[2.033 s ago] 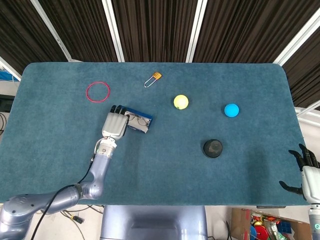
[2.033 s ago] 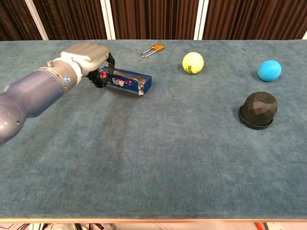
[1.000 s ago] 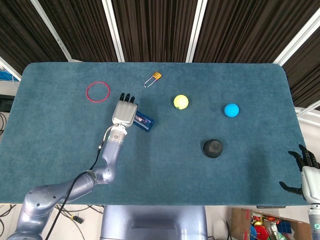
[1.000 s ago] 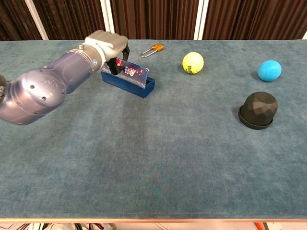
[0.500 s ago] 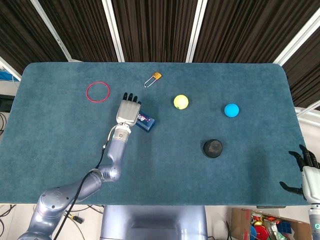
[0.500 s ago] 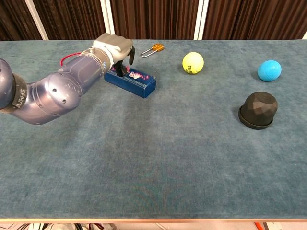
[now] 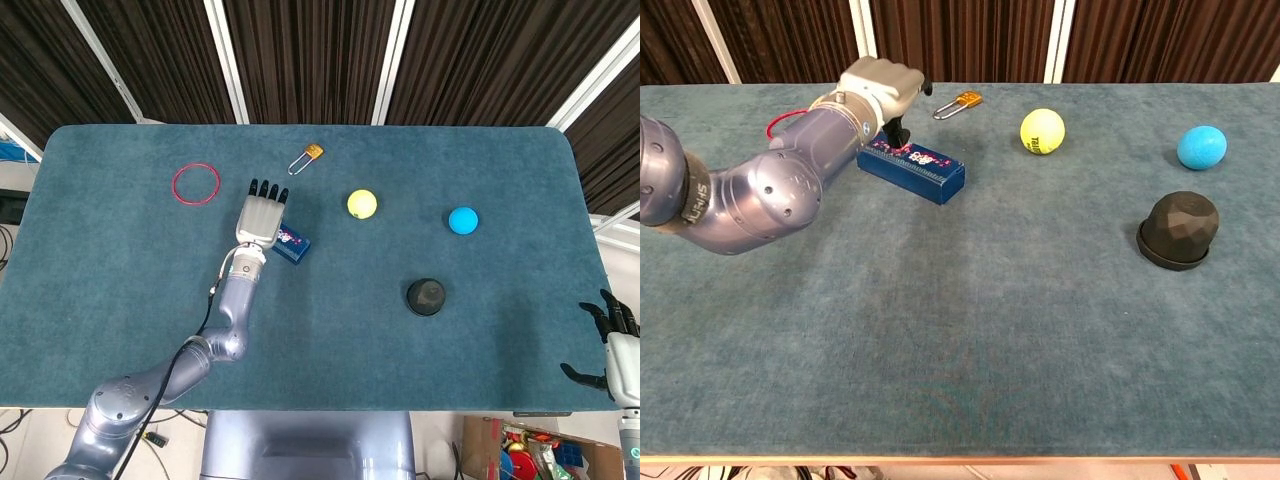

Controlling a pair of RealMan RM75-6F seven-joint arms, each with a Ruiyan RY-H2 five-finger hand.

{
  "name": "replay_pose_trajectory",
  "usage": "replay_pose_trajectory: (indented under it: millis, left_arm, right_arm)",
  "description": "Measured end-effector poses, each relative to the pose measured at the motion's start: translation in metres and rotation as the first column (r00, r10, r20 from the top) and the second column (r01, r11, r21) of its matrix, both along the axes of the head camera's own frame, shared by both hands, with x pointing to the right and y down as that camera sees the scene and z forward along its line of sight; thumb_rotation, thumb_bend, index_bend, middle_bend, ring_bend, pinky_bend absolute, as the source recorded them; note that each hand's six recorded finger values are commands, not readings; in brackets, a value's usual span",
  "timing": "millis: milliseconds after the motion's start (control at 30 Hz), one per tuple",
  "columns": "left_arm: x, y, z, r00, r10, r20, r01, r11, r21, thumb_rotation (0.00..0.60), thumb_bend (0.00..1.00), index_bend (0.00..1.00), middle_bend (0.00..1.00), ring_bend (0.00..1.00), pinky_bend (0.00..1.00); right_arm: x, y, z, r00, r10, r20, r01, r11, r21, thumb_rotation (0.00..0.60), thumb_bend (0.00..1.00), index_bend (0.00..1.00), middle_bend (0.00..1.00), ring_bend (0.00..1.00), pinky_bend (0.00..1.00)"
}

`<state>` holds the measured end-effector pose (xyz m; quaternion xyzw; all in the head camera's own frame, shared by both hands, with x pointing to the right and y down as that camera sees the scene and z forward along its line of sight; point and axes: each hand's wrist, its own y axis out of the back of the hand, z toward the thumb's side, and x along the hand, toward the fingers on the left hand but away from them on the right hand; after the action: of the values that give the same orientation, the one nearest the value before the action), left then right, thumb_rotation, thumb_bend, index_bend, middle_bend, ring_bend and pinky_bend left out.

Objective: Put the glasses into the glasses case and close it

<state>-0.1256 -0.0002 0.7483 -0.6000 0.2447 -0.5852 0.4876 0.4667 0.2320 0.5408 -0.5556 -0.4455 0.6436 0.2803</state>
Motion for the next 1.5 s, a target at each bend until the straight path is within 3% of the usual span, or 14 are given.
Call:
replay_pose_trajectory:
  millis: [400,600,700,833,933,1133,1333,1500]
  left_arm:
    - [-0.021,0.0,-0.043,0.997,0.005,-0.079,-0.002,0.999,0.033,0.6,0.33,0.11,0.06,0.0,0.06]
    - [-0.063,0.026,-0.092,0.99,-0.011,-0.139,0.009,1.0,-0.015,0.6,0.33,0.11,0.04,0.0,0.03]
    - [-0.106,0.044,-0.122,0.989,-0.054,-0.139,0.049,0.998,-0.04,0.6,0.33,0.11,0.04,0.0,0.03]
    - [-0.184,0.072,-0.158,0.985,-0.154,-0.076,0.15,0.988,-0.046,0.6,0.33,0.11,0.04,0.0,0.03]
    - [-0.22,0.094,-0.171,0.978,-0.201,-0.062,0.2,0.979,-0.035,0.6,0.33,0.11,0.04,0.0,0.03]
    - [-0.254,0.129,-0.193,0.969,-0.228,-0.097,0.228,0.974,-0.006,0.6,0.33,0.11,0.04,0.0,0.03]
    - [-0.268,0.147,-0.212,0.964,-0.224,-0.142,0.233,0.971,0.052,0.6,0.33,0.11,0.04,0.0,0.02]
    - [-0.281,0.154,-0.21,0.956,-0.258,-0.142,0.264,0.964,0.021,0.6,0.33,0.11,0.04,0.0,0.01]
  right_arm:
    - [-0.001,-0.003,-0.002,1.0,-0.015,-0.01,0.015,1.0,0.022,0.6,0.07,0.21,0.0,0.08,0.24]
    - [-0.002,-0.005,-0.004,0.999,-0.037,-0.019,0.038,0.998,0.041,0.6,0.07,0.2,0.0,0.08,0.24]
    - [-0.003,-0.007,-0.006,0.998,-0.053,-0.025,0.054,0.997,0.058,0.6,0.07,0.18,0.0,0.08,0.24]
    - [-0.004,-0.009,-0.007,0.997,-0.068,-0.029,0.07,0.995,0.075,0.6,0.07,0.17,0.0,0.08,0.24]
    - [-0.006,-0.011,-0.009,0.996,-0.088,-0.028,0.09,0.992,0.09,0.6,0.07,0.17,0.0,0.08,0.24]
    - [-0.013,-0.012,-0.01,0.991,-0.13,-0.022,0.132,0.985,0.113,0.6,0.07,0.17,0.0,0.08,0.24]
    - [-0.016,-0.014,-0.011,0.988,-0.152,-0.011,0.152,0.979,0.139,0.6,0.07,0.17,0.0,0.08,0.24]
    - [-0.019,-0.014,-0.01,0.987,-0.162,-0.009,0.162,0.977,0.139,0.6,0.07,0.17,0.0,0.08,0.24]
